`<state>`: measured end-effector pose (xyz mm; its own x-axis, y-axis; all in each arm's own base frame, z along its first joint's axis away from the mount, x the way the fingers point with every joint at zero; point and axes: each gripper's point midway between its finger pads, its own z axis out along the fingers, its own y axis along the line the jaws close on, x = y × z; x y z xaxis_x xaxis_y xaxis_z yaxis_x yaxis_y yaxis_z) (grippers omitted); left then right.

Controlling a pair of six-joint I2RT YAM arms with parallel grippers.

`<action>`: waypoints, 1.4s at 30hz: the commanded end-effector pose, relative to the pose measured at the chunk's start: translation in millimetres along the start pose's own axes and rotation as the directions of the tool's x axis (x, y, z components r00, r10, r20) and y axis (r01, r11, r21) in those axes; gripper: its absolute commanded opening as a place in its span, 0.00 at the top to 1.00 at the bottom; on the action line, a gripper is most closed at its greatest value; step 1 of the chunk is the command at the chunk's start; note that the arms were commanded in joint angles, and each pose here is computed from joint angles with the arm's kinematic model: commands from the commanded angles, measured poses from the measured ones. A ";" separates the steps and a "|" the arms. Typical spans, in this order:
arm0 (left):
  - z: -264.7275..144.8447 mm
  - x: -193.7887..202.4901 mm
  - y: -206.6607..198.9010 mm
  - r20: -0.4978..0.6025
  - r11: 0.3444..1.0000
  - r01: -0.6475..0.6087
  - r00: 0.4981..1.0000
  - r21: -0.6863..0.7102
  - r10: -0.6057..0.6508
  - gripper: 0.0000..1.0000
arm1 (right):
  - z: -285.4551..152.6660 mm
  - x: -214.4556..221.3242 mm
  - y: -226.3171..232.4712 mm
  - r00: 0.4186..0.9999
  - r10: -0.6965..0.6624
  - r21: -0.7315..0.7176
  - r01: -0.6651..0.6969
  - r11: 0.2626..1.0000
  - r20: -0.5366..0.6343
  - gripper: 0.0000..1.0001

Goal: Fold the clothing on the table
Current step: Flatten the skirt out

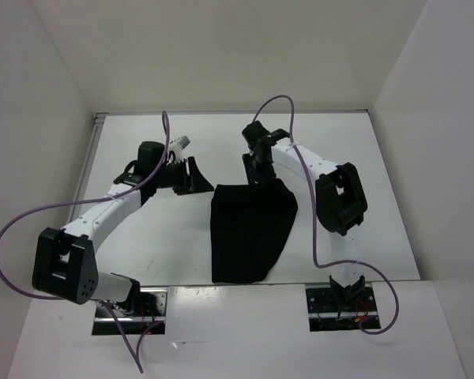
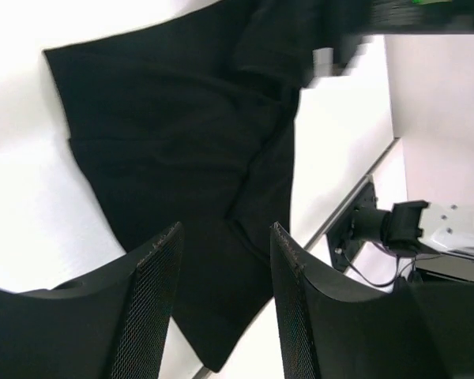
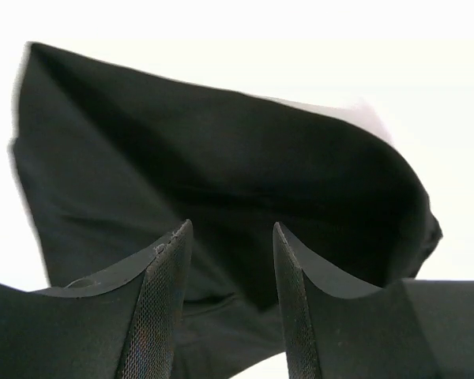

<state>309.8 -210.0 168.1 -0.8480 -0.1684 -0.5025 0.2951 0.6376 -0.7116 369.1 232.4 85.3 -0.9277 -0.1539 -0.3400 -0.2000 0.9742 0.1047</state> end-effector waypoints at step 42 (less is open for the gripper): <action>-25.6 8.7 -22.9 0.044 0.998 -0.043 0.998 0.037 0.042 0.44 | 14.1 -38.7 26.5 0.985 -0.108 0.048 0.103 0.994 0.132 0.96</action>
<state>289.2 -205.0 183.2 -0.8296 -0.1752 -0.5302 0.3189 0.6308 -0.7074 376.1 261.2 94.7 -0.8826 -0.2527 -0.3963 -0.3079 0.9479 0.0812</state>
